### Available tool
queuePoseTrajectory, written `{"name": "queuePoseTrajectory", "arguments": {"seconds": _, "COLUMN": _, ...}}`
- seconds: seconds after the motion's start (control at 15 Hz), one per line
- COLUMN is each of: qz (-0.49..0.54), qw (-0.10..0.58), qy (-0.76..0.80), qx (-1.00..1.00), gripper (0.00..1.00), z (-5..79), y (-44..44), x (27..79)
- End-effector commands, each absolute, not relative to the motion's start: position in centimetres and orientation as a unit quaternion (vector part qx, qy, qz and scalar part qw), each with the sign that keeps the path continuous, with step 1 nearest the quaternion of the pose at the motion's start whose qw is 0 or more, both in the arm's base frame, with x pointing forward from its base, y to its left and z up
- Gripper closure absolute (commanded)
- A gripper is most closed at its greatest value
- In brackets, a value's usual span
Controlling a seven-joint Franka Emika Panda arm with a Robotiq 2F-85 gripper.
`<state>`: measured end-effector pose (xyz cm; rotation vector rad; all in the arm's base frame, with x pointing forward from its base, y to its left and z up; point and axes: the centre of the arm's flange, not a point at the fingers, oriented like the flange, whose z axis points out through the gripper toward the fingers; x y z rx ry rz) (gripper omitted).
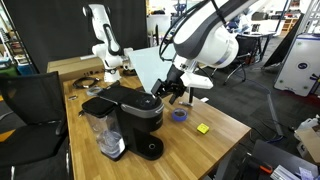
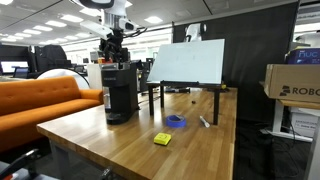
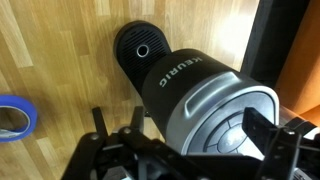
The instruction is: Close the top of the coffee maker
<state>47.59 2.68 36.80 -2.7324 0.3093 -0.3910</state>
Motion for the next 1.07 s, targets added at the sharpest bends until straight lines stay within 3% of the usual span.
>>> {"name": "queuePoseTrajectory", "arguments": {"seconds": 0.0, "qz": -0.159, "qw": 0.180, "qy": 0.130, "qx": -0.962, "gripper": 0.00, "z": 37.9, "y": 2.6, "x": 46.1}}
{"name": "queuePoseTrajectory", "arguments": {"seconds": 0.33, "qz": -0.138, "qw": 0.168, "qy": 0.090, "qx": -0.972, "gripper": 0.00, "z": 40.8, "y": 2.0, "x": 46.2}}
{"name": "queuePoseTrajectory", "arguments": {"seconds": 0.73, "qz": -0.031, "qw": 0.130, "qy": 0.025, "qx": -0.991, "gripper": 0.00, "z": 45.1, "y": 1.1, "x": 46.3}}
{"name": "queuePoseTrajectory", "arguments": {"seconds": 1.0, "qz": -0.057, "qw": 0.140, "qy": 0.033, "qx": -0.988, "gripper": 0.00, "z": 43.7, "y": 1.3, "x": 45.8}}
